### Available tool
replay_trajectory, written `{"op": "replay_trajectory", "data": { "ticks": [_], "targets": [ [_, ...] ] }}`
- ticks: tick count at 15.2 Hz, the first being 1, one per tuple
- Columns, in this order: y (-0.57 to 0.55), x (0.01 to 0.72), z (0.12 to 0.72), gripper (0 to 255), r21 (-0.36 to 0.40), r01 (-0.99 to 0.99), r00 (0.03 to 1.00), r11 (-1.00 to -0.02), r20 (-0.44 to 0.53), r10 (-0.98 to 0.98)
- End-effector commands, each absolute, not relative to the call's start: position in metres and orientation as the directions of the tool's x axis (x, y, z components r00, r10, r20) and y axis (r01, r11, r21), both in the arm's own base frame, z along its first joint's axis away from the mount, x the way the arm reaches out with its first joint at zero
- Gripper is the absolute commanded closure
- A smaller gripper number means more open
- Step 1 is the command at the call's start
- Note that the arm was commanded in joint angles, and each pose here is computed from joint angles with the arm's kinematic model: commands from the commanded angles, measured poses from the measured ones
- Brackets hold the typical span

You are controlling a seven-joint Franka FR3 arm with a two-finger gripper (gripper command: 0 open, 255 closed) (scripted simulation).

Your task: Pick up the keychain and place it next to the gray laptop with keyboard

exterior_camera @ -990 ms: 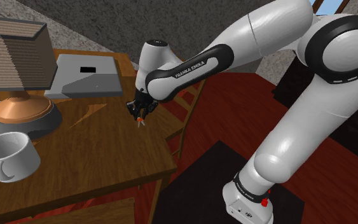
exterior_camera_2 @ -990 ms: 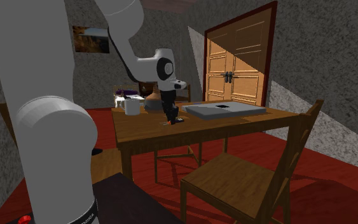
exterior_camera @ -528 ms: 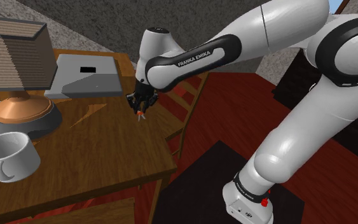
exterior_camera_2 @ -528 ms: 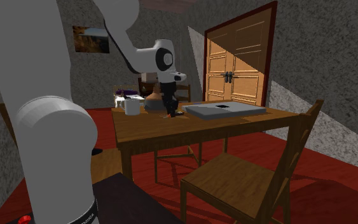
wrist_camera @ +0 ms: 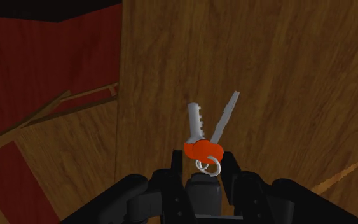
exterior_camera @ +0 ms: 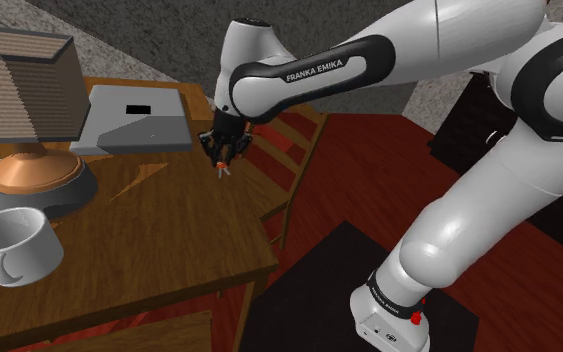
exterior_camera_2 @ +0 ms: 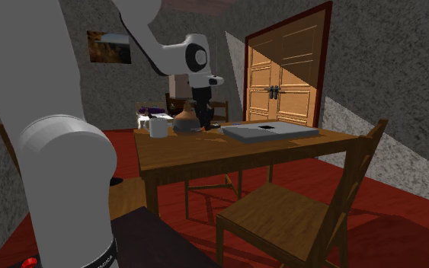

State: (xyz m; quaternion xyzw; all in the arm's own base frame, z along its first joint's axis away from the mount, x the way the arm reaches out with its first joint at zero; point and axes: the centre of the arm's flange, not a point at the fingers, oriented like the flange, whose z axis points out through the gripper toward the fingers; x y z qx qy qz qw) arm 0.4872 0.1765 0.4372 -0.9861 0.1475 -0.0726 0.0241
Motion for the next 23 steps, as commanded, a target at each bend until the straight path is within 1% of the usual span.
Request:
{"op": "replay_trajectory", "data": {
  "ticks": [1,18,23],
  "targets": [
    [0.177,0.487,0.445,255,-0.069,-0.287,0.946,-0.955,0.136,-0.294],
    [0.287,0.683,0.445,255,-0.069,-0.287,0.946,-0.955,0.136,-0.294],
    [0.287,0.683,0.419,255,-0.069,-0.287,0.946,-0.955,0.136,-0.294]
  ]
}}
